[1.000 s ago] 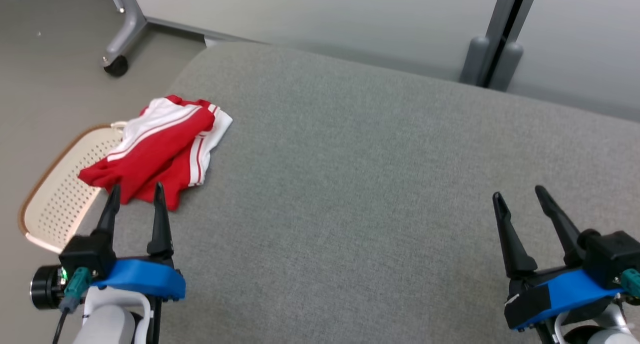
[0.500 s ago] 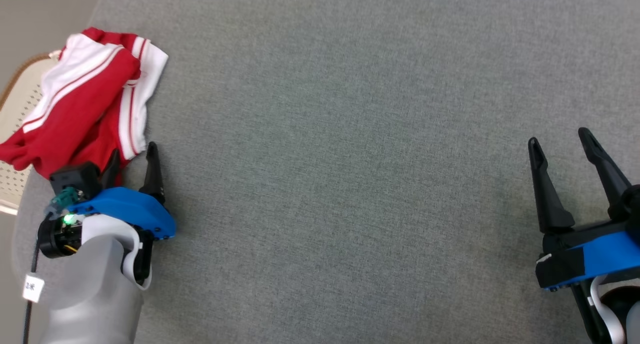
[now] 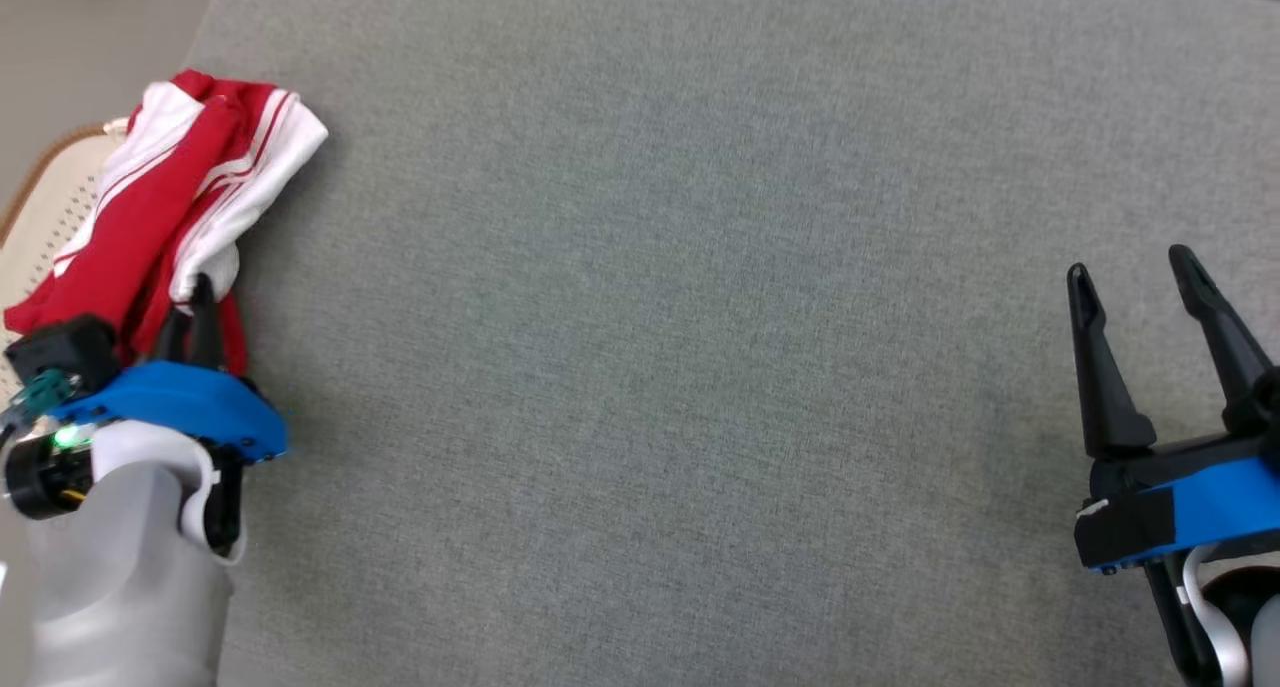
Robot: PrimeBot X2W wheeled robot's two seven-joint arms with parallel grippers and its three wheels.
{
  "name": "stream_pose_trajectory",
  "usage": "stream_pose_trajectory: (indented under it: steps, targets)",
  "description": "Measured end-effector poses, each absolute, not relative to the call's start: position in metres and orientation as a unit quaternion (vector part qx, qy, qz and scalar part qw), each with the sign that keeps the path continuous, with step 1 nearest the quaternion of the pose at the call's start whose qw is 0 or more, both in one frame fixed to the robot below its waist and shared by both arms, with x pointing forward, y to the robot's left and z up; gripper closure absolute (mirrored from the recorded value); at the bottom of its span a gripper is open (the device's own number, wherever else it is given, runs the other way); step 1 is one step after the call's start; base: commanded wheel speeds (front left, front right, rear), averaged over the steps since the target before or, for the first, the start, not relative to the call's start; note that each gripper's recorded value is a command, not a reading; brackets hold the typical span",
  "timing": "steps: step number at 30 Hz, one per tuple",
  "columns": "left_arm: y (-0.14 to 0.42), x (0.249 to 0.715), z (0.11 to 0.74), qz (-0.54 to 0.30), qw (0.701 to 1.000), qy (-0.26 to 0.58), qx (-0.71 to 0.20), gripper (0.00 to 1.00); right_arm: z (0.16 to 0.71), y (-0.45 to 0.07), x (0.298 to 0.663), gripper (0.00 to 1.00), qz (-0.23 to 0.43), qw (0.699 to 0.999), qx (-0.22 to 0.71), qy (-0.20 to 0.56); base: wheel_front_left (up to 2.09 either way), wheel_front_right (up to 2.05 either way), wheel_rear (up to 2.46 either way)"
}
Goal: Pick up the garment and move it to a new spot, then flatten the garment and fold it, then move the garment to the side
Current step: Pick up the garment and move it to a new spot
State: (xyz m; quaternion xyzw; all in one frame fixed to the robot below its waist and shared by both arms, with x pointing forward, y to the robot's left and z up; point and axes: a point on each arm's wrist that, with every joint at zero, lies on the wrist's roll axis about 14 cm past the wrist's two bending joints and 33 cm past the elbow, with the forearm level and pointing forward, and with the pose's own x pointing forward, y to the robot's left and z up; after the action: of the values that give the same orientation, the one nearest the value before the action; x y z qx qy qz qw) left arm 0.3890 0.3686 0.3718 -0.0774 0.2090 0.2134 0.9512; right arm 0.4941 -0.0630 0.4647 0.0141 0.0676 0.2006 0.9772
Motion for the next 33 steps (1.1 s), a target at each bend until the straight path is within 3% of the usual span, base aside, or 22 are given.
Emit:
stream_pose_trajectory:
  steps: [8,17,27,33]
  targets:
    - [0.372,0.38,0.449,0.204,0.975,0.087,-0.025,1.0,0.504,-0.061,0.471,0.0,0.203,0.979,0.019,0.026,0.0,0.0,0.0]
    - [0.313,0.369,0.499,0.13,0.991,-0.007,-0.01,1.0,0.533,-0.071,0.435,0.0,0.194,0.981,0.024,-0.002,0.0,0.0,0.0]
    - [0.183,0.395,0.497,-0.048,0.997,0.002,-0.057,1.0,0.537,-0.113,0.411,0.0,0.136,0.99,0.029,-0.005,0.0,0.0,0.0]
    - [0.057,0.423,0.502,-0.227,0.971,0.0,-0.077,1.0,0.52,-0.156,0.404,0.0,0.072,0.997,0.029,0.018,0.0,0.0,0.0]
